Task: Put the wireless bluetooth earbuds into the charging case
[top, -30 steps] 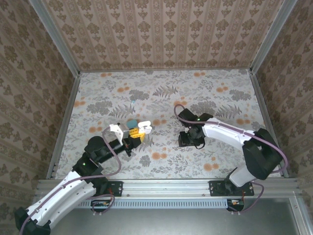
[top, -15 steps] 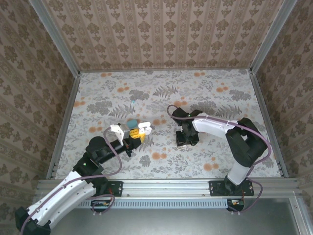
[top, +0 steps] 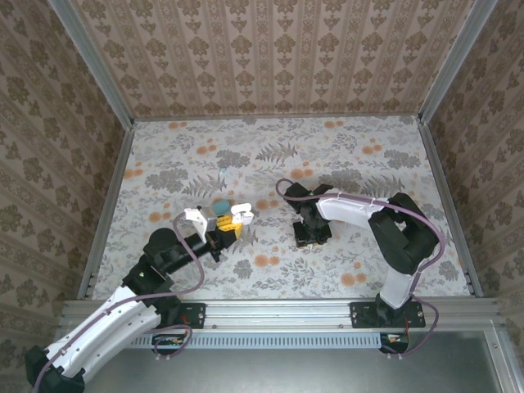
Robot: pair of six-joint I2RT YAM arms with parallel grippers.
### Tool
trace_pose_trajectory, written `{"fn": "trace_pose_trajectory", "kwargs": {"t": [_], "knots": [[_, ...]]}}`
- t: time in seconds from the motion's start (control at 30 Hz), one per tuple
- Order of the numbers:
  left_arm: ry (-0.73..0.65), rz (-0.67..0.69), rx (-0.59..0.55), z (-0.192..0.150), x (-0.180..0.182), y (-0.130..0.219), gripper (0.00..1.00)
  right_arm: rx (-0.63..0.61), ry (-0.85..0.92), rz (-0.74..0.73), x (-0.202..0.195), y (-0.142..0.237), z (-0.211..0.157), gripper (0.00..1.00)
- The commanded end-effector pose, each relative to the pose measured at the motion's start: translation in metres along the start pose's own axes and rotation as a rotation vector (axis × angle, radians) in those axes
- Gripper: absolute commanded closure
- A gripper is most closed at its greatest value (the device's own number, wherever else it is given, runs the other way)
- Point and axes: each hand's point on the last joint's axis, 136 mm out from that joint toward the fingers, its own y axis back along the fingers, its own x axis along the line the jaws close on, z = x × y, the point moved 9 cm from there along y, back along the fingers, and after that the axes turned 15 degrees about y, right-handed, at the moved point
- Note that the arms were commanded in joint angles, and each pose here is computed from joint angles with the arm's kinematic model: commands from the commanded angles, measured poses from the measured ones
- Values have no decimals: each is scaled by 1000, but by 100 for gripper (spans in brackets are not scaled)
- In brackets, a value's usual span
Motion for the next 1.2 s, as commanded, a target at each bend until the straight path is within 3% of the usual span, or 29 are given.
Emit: {"fn": "trace_pose_trajectory", "kwargs": {"t": [0.0,0.3,0.63,0.9,1.17], "knots": [[-1,-6,-22,2,-1,0,100,30,14,-39,0,0,0,63],[-1,-4,-25,1,0,0,100,23,27,-56,0,6,1,79],[-9,-35,-18,9,-3,-10,100,-133,16,-93,-4,59,3,81],[-18,-63,-48,17,-7,-16,100,-377,-3,-107,-9,140,-5,81],[-59,-114,-75,29,-16,-30,100,-755,-25,-63,-12,224,-34,82]]}}
